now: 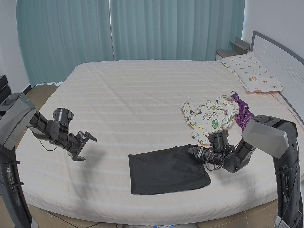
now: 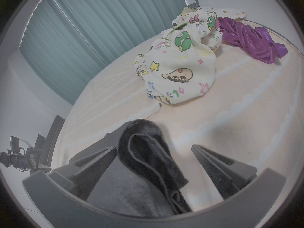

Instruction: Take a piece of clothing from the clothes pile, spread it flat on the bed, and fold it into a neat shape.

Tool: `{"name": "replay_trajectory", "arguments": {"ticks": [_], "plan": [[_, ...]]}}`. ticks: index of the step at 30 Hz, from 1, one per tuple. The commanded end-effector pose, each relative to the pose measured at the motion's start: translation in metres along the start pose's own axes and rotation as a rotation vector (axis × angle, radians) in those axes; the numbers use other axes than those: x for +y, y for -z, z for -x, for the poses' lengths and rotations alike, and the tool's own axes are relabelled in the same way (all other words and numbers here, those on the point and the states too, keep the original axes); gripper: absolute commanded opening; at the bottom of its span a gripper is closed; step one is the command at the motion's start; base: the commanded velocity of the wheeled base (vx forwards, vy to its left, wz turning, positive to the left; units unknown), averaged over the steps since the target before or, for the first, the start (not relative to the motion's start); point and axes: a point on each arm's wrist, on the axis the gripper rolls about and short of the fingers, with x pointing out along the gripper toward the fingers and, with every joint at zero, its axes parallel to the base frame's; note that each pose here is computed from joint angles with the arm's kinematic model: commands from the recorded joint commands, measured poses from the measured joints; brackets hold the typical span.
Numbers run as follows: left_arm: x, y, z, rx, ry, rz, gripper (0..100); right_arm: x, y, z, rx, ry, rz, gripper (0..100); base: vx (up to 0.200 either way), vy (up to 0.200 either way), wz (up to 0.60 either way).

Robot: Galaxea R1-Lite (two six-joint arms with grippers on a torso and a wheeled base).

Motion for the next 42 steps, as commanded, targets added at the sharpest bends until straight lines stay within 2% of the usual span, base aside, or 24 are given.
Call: {"name": "replay_trajectory", "arguments": {"ticks": [1,6,16,24,27,29,30,31,35,38,42], "plan": [[0.001,0.0,-0.001,0.002,-0.003,0.002,100,-0.012,-0.007,-0.006,-0.015,0.023,-0.022,100,0.0,0.0,0.0],[0.001,0.0,0.0,0.001,-0.002,0.001,100,-0.014,-0.012,-0.007,-0.028,0.021,-0.037,100,0.0,0.0,0.0],[0.001,0.0,-0.001,0.001,-0.004,0.002,100,-0.036,-0.02,-0.013,-0.022,0.079,-0.069,100,0.0,0.0,0.0],[0.001,0.0,-0.001,0.002,-0.005,0.002,100,-0.038,-0.022,-0.014,-0.024,0.082,-0.085,100,0.0,0.0,0.0],[0.001,0.0,-0.001,0.002,-0.005,0.002,100,-0.035,-0.034,-0.012,-0.069,0.056,-0.137,100,0.0,0.0,0.0],[0.001,0.0,-0.001,0.001,-0.004,0.002,100,-0.028,-0.042,-0.008,-0.096,0.019,-0.202,100,0.0,0.0,0.0],[0.001,0.0,-0.001,0.001,-0.004,0.002,100,-0.028,-0.042,-0.008,-0.096,0.019,-0.202,100,0.0,0.0,0.0],[0.001,0.0,-0.001,0.001,-0.004,0.002,100,-0.019,-0.046,-0.003,-0.093,-0.02,-0.243,100,0.0,0.0,0.0],[0.001,0.0,-0.001,0.002,-0.005,0.002,100,-0.001,-0.034,-0.006,-0.032,-0.099,-0.228,100,0.0,0.0,0.0],[0.001,0.001,-0.001,0.002,-0.005,0.002,100,0.008,-0.023,-0.015,-0.02,-0.114,-0.212,100,0.0,0.0,0.0],[0.002,0.001,-0.001,0.002,-0.006,0.003,100,0.007,-0.02,-0.019,-0.013,-0.113,-0.208,100,0.0,0.0,0.0]]}}
